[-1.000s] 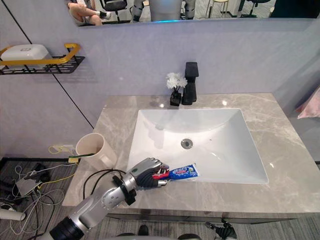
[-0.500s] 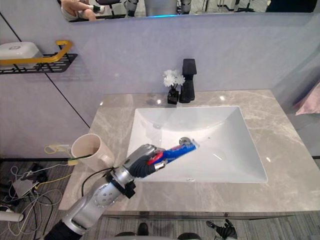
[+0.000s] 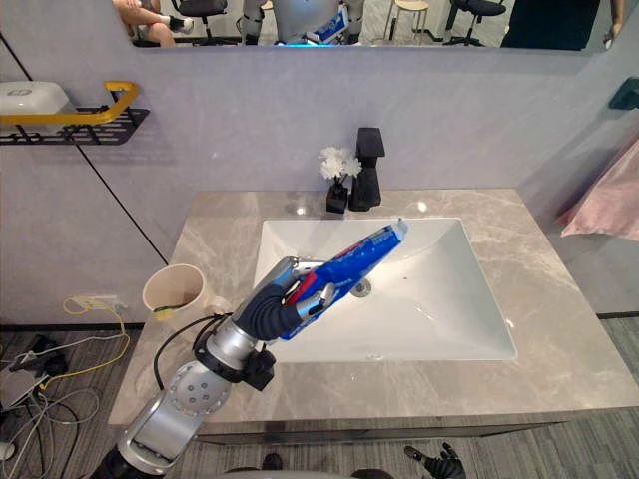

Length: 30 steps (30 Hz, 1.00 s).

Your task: Organize washtable

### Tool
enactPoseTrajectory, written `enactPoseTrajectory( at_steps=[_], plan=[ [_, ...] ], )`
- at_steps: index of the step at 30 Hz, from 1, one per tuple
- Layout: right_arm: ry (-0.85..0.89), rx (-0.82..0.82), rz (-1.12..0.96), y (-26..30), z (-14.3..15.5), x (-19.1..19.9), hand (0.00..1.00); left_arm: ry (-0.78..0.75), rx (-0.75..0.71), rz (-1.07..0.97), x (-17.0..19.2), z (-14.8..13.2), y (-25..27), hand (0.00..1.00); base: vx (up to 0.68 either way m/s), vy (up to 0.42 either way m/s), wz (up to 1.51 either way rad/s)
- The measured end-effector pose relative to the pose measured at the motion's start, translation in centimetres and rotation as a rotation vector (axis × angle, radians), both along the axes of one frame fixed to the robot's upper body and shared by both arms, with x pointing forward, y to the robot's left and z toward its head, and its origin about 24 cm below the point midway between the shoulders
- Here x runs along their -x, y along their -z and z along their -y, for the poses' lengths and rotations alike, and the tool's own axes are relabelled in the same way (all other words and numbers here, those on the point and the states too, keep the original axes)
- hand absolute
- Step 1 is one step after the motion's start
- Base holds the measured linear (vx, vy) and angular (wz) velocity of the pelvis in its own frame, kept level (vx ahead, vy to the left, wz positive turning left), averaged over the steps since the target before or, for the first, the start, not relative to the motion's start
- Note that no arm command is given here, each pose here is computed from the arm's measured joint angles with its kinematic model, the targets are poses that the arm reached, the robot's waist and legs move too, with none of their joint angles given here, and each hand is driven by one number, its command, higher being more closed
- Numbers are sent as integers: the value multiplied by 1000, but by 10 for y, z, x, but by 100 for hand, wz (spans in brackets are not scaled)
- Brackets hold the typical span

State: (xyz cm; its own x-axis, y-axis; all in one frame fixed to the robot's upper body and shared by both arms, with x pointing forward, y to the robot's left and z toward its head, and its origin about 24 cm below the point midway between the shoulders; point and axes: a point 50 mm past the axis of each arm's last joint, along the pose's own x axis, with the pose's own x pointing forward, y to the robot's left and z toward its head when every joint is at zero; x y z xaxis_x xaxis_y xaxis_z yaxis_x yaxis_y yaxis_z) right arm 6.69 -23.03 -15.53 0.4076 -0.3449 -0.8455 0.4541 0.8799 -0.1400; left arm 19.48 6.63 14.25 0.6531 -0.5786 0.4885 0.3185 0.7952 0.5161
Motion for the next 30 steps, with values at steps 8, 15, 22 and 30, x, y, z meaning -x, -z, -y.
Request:
enactPoseTrajectory(
  at_steps=[8,15,22,30],
  plan=[
    [18,7,10,-1,2,0,0,2,141,55,13,-4,-22,100,-25,6,-14],
    [76,89,110,-18,21,-5,0,-16,225,59,14,-10,-28,100,4,-3,-15],
    [99,251,302,-61,53,-28,0,-12,240,56,14,-9,-29,100,-43,3,-11],
    [63,565,525,-150,98,-32,0,-7,205,20,15,-12,-23,100,-13,0,-9]
  ],
)
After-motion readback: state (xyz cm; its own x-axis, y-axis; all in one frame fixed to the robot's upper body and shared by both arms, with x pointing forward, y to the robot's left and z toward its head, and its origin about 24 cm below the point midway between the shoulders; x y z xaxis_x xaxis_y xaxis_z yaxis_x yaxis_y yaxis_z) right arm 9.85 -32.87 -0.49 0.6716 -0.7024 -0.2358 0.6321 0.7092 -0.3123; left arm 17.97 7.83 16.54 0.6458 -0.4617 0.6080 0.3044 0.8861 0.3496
